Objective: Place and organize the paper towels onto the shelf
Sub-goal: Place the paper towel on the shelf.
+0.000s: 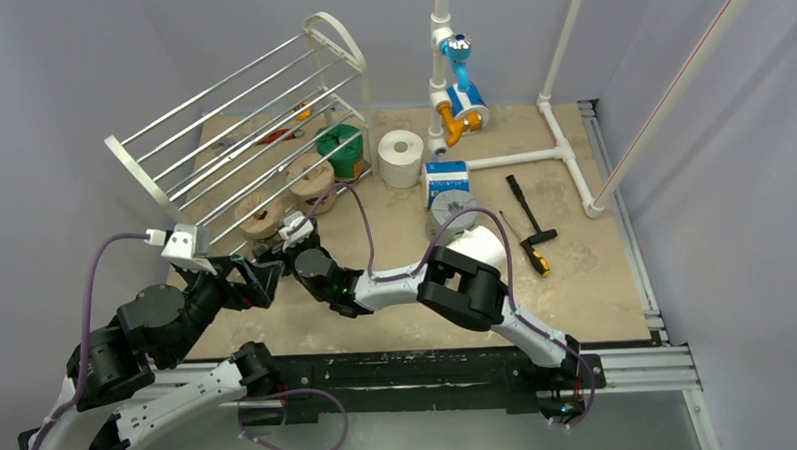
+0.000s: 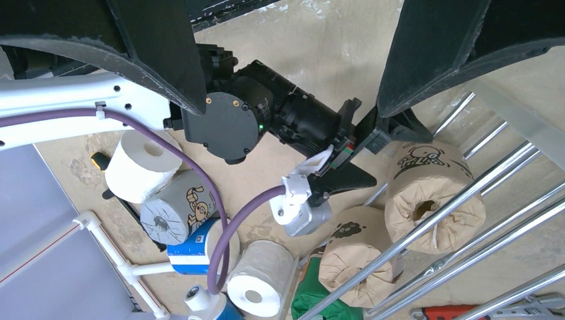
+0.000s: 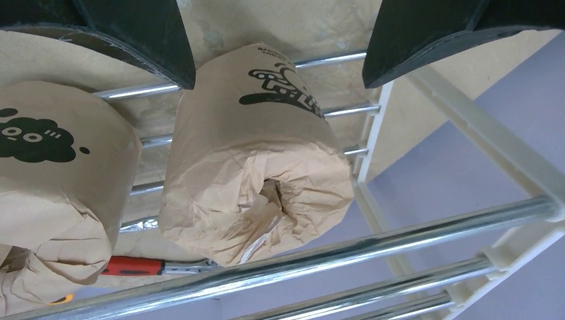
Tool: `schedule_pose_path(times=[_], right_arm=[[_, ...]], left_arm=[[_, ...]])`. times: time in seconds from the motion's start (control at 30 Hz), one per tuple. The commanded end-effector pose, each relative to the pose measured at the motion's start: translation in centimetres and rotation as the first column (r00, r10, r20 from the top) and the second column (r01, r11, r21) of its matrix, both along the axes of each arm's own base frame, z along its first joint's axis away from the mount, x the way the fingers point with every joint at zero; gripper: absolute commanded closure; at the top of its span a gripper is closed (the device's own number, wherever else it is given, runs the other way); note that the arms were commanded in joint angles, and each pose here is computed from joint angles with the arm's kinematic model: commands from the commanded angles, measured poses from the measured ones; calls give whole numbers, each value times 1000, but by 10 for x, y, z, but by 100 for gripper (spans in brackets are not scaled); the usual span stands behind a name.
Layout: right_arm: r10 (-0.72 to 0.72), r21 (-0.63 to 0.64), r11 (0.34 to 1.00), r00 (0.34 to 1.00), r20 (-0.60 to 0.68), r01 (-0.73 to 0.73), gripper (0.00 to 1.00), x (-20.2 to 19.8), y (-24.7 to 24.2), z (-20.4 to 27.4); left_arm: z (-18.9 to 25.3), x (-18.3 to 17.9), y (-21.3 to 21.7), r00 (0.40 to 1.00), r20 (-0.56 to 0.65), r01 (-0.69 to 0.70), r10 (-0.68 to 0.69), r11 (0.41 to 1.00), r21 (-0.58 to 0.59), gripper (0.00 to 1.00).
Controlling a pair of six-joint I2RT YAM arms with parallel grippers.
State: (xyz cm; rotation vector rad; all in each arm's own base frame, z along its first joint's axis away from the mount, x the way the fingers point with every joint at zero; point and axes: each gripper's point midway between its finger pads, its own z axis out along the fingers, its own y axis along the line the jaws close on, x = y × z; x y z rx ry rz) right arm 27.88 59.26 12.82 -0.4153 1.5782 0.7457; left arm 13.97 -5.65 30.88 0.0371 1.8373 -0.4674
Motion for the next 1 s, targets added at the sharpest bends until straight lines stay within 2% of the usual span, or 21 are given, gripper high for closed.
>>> schedule_pose_path(times=[0.0, 0.5, 0.97], right_arm=[[-83, 54, 995, 997, 1, 83, 1, 13, 6, 27], [-181, -8, 984, 983, -33, 181, 1, 30, 16, 3], [-282, -25, 959, 958, -60, 281, 1, 53, 1, -4]], left_arm=[[13, 0, 4, 1000, 21, -16, 16, 999, -28, 0], [13, -1, 8, 999, 22, -25, 26, 999, -34, 0], [12, 0, 8, 999, 21, -27, 28, 999, -32, 0]])
